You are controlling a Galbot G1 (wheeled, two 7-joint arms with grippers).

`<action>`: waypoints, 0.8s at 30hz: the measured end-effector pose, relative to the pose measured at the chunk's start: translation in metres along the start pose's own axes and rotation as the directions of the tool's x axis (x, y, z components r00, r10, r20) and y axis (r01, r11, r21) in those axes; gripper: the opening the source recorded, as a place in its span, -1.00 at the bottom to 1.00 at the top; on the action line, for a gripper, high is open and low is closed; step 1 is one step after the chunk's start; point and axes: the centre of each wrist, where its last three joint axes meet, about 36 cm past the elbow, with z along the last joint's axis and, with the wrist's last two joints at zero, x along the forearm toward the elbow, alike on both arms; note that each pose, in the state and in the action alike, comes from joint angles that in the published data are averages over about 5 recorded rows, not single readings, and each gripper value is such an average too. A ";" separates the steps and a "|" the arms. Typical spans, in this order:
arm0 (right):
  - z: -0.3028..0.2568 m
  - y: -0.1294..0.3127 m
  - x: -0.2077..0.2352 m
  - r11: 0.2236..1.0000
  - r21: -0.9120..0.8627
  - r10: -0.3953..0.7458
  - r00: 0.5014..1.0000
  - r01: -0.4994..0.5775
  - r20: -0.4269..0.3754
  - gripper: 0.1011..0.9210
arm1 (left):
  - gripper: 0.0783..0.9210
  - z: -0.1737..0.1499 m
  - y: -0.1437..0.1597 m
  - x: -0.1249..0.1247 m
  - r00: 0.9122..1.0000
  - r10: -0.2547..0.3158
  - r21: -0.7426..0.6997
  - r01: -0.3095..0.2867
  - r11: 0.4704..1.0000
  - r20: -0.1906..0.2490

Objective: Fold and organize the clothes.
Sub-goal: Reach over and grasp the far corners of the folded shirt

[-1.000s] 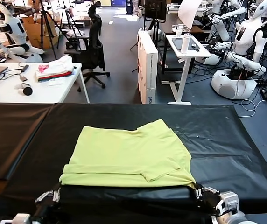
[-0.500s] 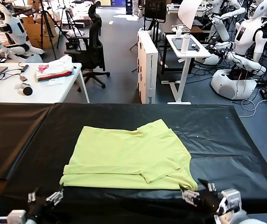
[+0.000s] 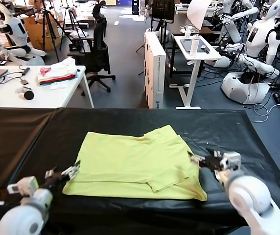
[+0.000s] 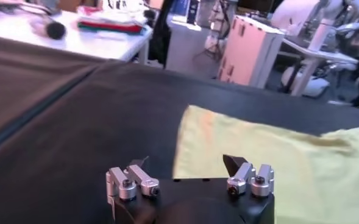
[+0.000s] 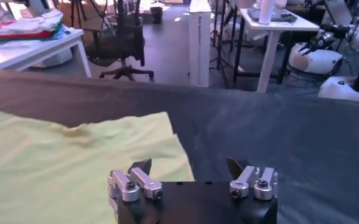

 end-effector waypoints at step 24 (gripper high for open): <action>-0.019 0.016 -0.072 1.000 0.006 0.005 0.997 -0.005 -0.076 0.97 | 0.97 -0.049 0.001 -0.145 0.993 0.007 -0.011 -0.008 1.000 -0.117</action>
